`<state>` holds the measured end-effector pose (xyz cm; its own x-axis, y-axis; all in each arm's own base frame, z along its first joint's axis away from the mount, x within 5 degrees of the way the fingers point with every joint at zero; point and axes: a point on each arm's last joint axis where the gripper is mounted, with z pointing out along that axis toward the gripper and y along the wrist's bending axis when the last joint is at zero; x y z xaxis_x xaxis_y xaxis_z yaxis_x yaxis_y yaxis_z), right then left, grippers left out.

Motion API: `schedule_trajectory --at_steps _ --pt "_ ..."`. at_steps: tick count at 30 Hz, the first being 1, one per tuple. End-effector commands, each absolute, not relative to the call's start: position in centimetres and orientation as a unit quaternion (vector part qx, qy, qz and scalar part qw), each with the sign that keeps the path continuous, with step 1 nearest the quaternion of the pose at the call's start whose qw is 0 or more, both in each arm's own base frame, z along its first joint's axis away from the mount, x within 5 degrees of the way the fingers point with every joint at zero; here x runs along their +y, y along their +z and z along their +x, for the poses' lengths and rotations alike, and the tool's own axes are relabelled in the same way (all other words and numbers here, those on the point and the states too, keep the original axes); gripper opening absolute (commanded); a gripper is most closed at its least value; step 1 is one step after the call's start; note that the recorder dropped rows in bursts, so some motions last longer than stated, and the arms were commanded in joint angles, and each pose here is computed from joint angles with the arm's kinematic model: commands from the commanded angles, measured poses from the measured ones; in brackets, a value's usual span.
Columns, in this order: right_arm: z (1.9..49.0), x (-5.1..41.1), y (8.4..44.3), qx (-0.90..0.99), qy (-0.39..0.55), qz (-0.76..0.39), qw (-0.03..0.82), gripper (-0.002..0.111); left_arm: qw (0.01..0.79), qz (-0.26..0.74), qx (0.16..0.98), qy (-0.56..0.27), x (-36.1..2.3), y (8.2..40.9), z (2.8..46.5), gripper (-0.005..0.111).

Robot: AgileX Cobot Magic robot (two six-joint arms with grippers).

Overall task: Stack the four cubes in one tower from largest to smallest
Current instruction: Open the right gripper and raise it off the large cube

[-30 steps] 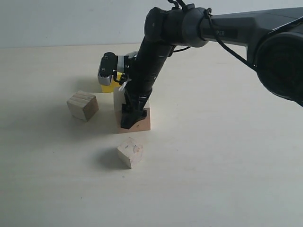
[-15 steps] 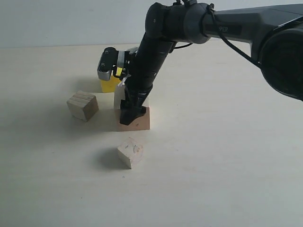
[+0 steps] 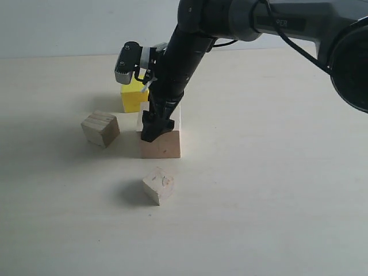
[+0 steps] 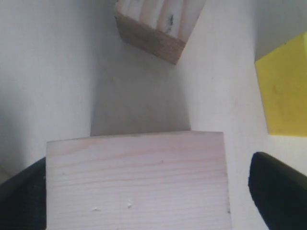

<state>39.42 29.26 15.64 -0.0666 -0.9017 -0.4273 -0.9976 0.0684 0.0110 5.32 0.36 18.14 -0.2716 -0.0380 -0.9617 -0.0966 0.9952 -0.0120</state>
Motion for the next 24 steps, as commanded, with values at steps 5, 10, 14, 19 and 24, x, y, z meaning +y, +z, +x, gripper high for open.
schedule_trajectory --at_steps 5,10,14,19,24 --pt "39.2 29.1 16.5 0.711 0.152 -0.669 0.158 0.104 0.607 -0.039 0.793 0.024 0.3 18.1 5.3 0.0" --pt "39.2 29.1 17.2 0.709 0.151 -0.669 0.164 0.104 0.607 -0.039 0.793 0.024 0.3 18.1 5.3 0.0" --pt "39.0 29.2 17.8 0.709 0.162 -0.666 0.167 0.104 0.607 -0.039 0.793 0.024 0.3 18.1 5.3 0.0" --pt "38.8 29.1 19.0 0.707 0.163 -0.665 0.179 0.104 0.607 -0.039 0.793 0.024 0.3 18.1 5.3 0.0" --pt "38.8 29.0 20.9 0.702 0.152 -0.662 0.212 0.104 0.607 -0.039 0.793 0.024 0.3 18.1 5.3 0.0"
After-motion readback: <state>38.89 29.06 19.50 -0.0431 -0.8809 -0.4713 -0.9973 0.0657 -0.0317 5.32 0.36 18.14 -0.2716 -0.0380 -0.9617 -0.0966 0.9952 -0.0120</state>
